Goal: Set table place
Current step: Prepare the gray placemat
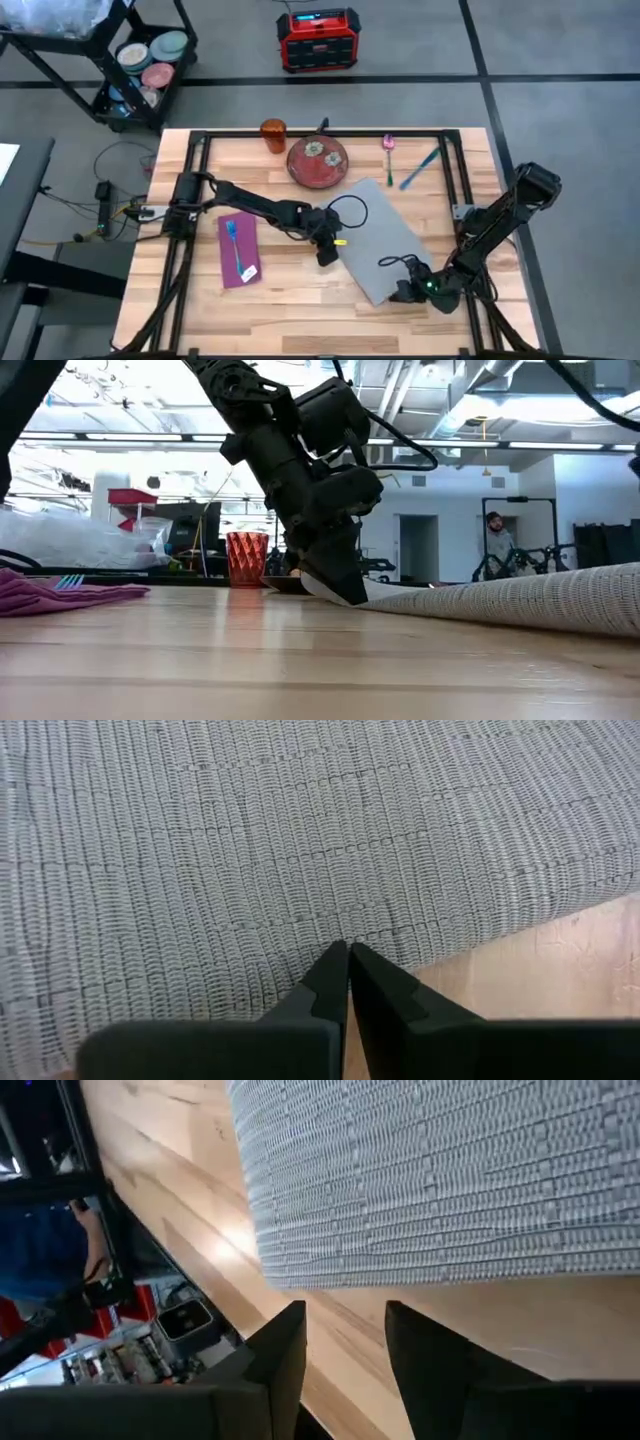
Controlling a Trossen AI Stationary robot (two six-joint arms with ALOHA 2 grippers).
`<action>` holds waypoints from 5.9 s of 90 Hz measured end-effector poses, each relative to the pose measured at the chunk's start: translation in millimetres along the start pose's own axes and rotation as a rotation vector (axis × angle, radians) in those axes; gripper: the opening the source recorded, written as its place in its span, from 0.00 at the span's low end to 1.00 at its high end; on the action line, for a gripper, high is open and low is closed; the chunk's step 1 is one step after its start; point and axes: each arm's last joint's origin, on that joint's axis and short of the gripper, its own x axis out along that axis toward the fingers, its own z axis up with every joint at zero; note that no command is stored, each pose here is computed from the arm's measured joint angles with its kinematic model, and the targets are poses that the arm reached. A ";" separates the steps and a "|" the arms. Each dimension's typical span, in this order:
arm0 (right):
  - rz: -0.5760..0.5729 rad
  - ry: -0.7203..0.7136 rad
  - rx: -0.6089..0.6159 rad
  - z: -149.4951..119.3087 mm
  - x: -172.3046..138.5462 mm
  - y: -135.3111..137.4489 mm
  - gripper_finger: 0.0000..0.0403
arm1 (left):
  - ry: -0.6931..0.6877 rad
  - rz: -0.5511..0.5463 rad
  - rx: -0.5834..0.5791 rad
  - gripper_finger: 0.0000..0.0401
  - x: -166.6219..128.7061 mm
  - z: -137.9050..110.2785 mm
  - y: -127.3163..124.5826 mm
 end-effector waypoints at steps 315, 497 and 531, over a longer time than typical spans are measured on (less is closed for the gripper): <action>-0.942 0.826 -2.338 -14.0 4.6 204.8 0.00 | 0.041 0.118 0.091 0.00 -99.5 70.3 -11.0; -0.938 -0.355 -1.173 28.4 -36.7 217.4 0.00 | 0.286 0.103 -0.232 0.00 23.7 38.6 17.2; -0.823 -0.365 -1.094 64.9 6.7 186.3 0.00 | 0.298 0.094 -0.210 0.00 22.9 40.5 24.6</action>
